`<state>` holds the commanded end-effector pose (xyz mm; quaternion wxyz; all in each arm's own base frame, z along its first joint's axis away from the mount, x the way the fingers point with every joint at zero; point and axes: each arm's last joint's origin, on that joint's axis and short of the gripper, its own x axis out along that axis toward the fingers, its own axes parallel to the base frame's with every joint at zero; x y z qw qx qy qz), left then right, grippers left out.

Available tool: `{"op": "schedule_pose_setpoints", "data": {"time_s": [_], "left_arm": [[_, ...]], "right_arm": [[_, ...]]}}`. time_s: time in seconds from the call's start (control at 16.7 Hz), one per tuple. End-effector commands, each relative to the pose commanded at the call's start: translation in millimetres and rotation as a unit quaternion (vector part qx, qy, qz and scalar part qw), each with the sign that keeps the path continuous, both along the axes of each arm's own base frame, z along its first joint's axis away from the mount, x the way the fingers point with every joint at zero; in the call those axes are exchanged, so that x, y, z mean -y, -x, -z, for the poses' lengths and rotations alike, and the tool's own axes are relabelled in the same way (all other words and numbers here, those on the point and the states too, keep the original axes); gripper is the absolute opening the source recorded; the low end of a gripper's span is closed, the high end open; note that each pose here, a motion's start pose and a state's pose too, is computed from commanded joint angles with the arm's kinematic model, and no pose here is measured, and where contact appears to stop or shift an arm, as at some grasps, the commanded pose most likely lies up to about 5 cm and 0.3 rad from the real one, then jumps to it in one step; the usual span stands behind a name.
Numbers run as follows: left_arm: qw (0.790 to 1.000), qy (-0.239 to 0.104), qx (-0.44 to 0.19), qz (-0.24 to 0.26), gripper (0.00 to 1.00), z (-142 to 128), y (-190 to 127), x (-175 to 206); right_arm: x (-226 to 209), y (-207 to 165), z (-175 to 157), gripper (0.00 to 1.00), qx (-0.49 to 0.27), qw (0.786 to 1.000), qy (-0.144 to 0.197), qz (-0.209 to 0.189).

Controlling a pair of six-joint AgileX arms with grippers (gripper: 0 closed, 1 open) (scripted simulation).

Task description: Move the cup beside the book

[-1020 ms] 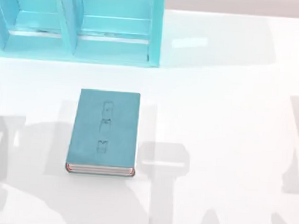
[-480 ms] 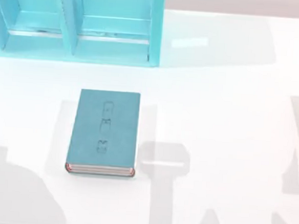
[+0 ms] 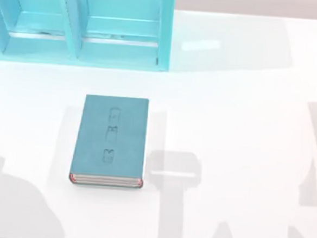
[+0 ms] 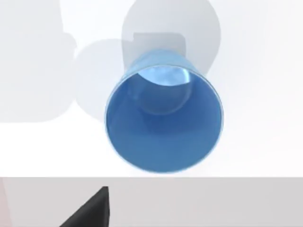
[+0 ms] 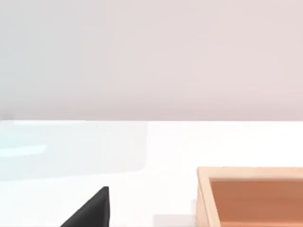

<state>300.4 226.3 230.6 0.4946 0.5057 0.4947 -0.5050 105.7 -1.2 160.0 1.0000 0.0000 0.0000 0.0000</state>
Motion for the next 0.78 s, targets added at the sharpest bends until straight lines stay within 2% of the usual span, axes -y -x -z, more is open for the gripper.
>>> {"op": "schedule_pose_setpoints", "data": {"time_s": [0.48,0.6,0.78], "left_arm": [[1.000,-0.001,0.002,-0.001,1.00,83,-1,-2],[1.000,0.000,0.000,-0.001,1.00,94,1,-1],[1.000,0.000,0.000,-0.001,1.00,96,1,-1]], "right_arm": [[0,0,0,1.00,0.000,1.000,0.000,0.000],[0,0,0,1.00,0.000,1.000,0.000,0.000],[0,0,0,1.00,0.000,1.000,0.000,0.000]]}}
